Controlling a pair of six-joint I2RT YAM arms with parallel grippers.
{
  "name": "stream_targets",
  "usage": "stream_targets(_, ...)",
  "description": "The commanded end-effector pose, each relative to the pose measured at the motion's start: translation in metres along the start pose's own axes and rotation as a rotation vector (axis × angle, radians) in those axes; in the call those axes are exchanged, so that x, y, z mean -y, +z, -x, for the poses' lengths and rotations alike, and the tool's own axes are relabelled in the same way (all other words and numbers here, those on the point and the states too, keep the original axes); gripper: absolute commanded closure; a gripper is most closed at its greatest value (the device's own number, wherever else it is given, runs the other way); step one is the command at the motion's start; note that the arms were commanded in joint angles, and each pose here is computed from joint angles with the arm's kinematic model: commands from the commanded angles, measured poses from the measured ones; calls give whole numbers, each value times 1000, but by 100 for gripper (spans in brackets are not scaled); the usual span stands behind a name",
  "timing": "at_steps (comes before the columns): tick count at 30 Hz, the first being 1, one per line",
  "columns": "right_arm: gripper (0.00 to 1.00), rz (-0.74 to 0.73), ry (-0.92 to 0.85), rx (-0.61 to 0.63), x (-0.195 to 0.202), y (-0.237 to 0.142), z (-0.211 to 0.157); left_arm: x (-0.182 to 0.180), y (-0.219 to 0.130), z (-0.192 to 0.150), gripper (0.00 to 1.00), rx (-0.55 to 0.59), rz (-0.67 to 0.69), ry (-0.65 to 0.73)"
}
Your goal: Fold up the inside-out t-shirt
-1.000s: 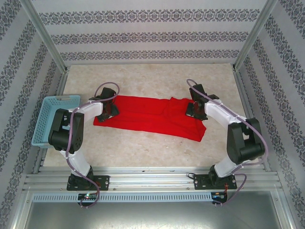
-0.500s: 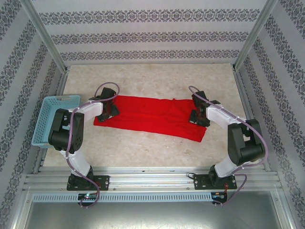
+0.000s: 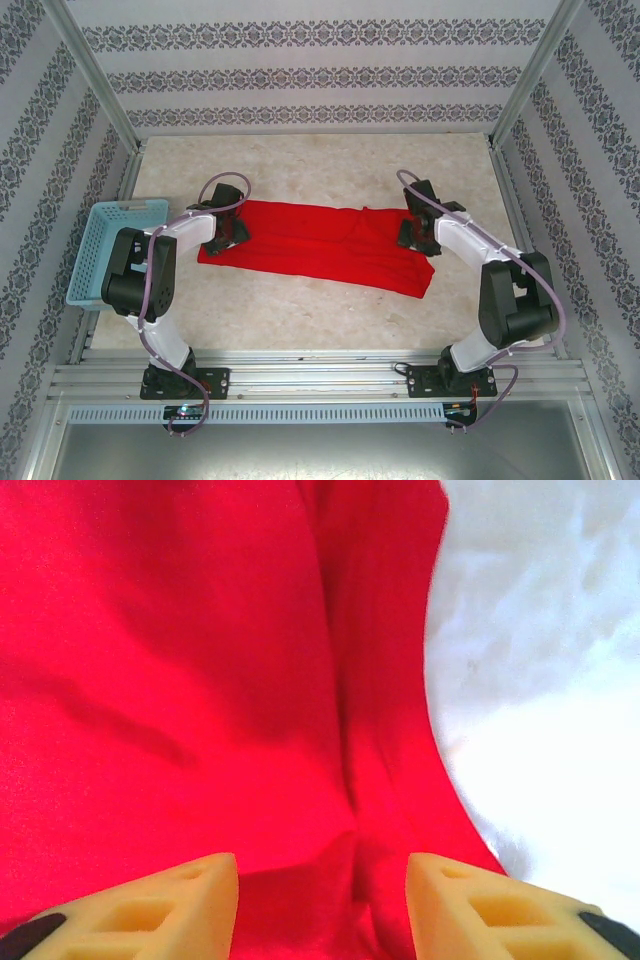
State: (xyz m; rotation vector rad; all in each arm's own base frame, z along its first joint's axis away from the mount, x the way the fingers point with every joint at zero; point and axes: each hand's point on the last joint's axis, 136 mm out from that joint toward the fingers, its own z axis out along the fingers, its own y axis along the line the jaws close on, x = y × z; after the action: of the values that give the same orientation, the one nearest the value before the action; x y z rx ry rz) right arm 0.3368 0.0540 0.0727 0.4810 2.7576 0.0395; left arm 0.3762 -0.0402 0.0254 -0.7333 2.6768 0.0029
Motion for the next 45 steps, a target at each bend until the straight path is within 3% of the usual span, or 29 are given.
stream_targets(1,44,5,-24,50,-7,-14,23,3,-20,5,25,22,15,44)
stream_targets(5,33,35,15,0,-12,6,28,21,-44,4,25,67,-5,99)
stream_targets(9,24,10,36,-42,-8,30,31,46,-46,-6,25,58,-38,153)
stream_targets(18,24,25,49,-130,-16,55,6,61,-2,-17,25,-18,2,181)
stream_targets(27,21,-8,58,-98,9,37,-1,63,10,-9,25,-19,53,218)
stream_targets(31,2,-46,67,-52,28,19,10,60,-4,2,24,9,82,246)
stream_targets(36,2,-41,74,-56,29,22,12,63,-25,6,22,47,23,236)
stream_targets(45,2,21,123,-171,6,55,-13,57,-12,-5,22,18,17,227)
